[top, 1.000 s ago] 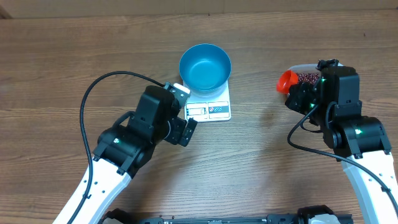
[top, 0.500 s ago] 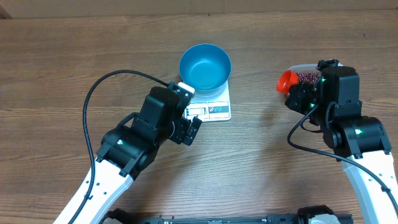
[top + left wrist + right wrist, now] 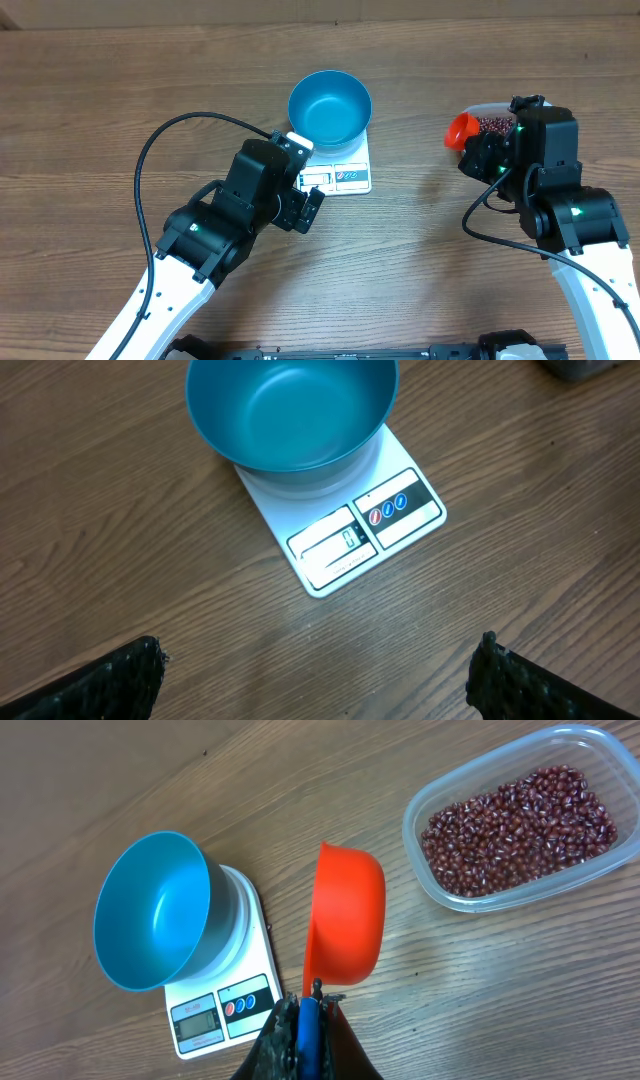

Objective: Scoop item into bowl and weigh 150g on scale
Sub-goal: 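Move the right gripper with the scoop over the bean tub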

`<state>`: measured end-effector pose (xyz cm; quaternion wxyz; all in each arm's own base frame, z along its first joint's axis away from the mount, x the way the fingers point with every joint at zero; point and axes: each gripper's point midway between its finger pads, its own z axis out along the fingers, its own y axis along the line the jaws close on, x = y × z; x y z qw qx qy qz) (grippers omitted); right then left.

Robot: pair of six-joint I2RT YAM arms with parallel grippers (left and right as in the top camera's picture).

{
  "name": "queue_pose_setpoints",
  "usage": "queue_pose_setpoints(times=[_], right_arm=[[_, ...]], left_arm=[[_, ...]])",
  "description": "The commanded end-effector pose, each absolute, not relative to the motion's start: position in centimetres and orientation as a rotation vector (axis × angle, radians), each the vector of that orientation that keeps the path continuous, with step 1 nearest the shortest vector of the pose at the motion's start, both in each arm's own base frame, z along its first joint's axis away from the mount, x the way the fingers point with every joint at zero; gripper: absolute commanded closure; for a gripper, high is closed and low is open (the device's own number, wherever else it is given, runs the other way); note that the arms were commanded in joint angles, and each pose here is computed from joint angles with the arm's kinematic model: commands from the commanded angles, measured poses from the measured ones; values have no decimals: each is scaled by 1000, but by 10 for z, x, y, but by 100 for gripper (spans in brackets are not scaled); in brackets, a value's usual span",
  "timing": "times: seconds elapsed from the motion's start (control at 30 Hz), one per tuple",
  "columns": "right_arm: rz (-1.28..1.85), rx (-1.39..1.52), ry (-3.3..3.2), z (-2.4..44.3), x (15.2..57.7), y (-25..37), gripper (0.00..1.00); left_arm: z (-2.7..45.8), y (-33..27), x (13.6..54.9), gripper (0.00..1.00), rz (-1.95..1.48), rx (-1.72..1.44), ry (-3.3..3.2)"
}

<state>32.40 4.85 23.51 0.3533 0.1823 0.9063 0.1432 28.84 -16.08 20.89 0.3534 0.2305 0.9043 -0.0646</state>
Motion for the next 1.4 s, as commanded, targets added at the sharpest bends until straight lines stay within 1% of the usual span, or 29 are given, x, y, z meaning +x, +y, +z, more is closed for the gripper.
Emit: queue_pose_setpoints(times=[0.0,0.73,0.83,1.13,1.23,1.37], right_arm=[[387,457,2310,249,328,50,96],[367,410,2316,249,328,50,96],[333,368,2330,247,326,48,96],[171,432,2329,242,324,25,96],[148,397,2329,243,325,23,96],[79,410,2344,236,328,2,96]], left_arm=[[205,-161,289,0,-157,589,2348],[205,-161,289,1,-157,590,2348],[205,-161,289,0,-157,589,2348],[205,-161,289,0,-157,589,2348],[205,-161,289,1,-157,589,2348],[205,-161,289,0,-157,589,2348]])
